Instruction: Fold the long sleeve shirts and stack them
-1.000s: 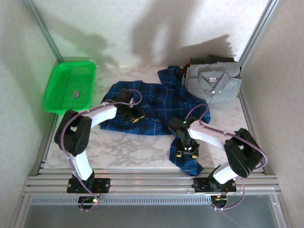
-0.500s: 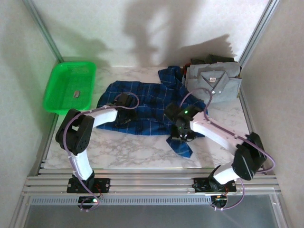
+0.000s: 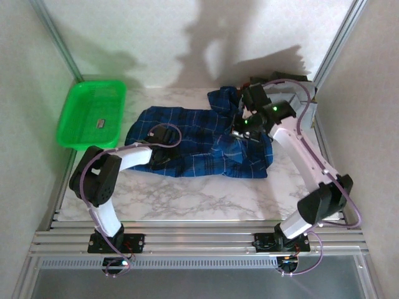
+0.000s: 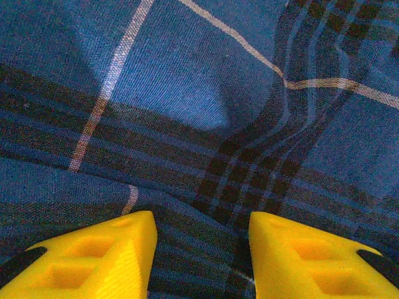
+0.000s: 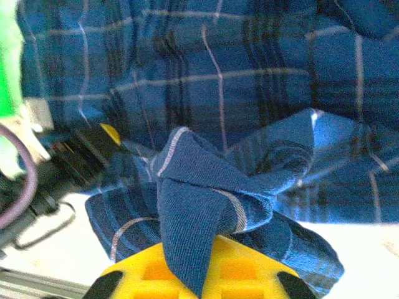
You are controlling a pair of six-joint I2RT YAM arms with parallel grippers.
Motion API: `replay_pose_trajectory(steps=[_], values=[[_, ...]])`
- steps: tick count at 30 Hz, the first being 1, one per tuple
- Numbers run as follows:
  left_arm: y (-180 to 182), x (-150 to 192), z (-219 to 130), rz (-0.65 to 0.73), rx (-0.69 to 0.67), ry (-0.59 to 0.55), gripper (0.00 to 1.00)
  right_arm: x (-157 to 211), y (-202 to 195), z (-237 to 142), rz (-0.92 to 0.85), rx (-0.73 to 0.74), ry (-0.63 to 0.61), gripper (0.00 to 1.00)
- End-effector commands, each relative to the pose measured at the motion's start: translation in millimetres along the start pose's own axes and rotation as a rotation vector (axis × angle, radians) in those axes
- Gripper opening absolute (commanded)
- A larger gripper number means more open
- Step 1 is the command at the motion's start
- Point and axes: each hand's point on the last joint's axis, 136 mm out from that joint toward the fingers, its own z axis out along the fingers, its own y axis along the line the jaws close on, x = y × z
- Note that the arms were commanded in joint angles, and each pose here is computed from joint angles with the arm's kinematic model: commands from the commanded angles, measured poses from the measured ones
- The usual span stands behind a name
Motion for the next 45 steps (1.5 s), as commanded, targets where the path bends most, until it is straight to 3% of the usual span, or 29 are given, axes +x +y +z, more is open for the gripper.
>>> replay_pose_trajectory(steps=[1, 4, 6, 8, 10, 15, 18, 20, 24, 26, 34, 37, 45], values=[[24.7, 15.9, 0.3, 0.032, -0.087, 0.031, 0.47, -35.0, 24.8, 14.4, 0.024, -0.156, 0.001, 0.00], [21.6, 8.9, -3.1, 0.037, -0.088, 0.011, 0.49, -47.3, 23.8, 36.3, 0.032, -0.150, 0.045, 0.06], [17.9, 2.9, -6.2, 0.038, -0.083, -0.005, 0.51, -47.0, 17.9, 54.0, 0.035, -0.124, 0.097, 0.18], [13.4, -2.4, -8.5, 0.038, -0.076, -0.016, 0.55, -43.2, 9.2, 72.7, 0.042, -0.090, 0.139, 0.37], [9.3, -7.5, -12.4, 0.038, -0.073, -0.024, 0.60, -41.2, -3.9, 83.8, 0.059, -0.046, 0.131, 0.45], [2.3, -26.0, -43.9, 0.000, -0.044, -0.070, 0.80, -30.7, -53.7, 41.2, 0.130, 0.081, 0.019, 0.65], [1.3, -38.1, -71.9, -0.045, -0.015, -0.094, 0.89, -1.1, -96.9, 13.0, 0.201, 0.154, 0.003, 0.72], [1.1, -42.6, -87.5, -0.068, 0.009, -0.091, 0.93, 27.9, -121.6, 13.2, 0.257, 0.167, 0.049, 0.73], [8.8, -31.1, -93.3, -0.104, 0.044, -0.016, 0.96, 87.7, -153.7, 45.9, 0.344, 0.172, 0.176, 0.70], [24.0, -26.6, -87.1, -0.132, 0.015, 0.000, 0.96, 103.2, -164.9, 62.5, 0.392, 0.173, 0.181, 0.69], [79.1, -32.6, -53.6, -0.238, -0.060, -0.031, 0.95, 127.1, -202.0, 104.6, 0.486, 0.262, 0.184, 0.59], [92.7, -32.7, -43.5, -0.248, -0.098, -0.045, 0.95, 121.0, -217.7, 113.1, 0.504, 0.338, 0.152, 0.48], [121.6, -23.9, -34.5, -0.214, -0.186, -0.065, 0.95, 116.6, -255.4, 113.2, 0.520, 0.527, 0.072, 0.07]])
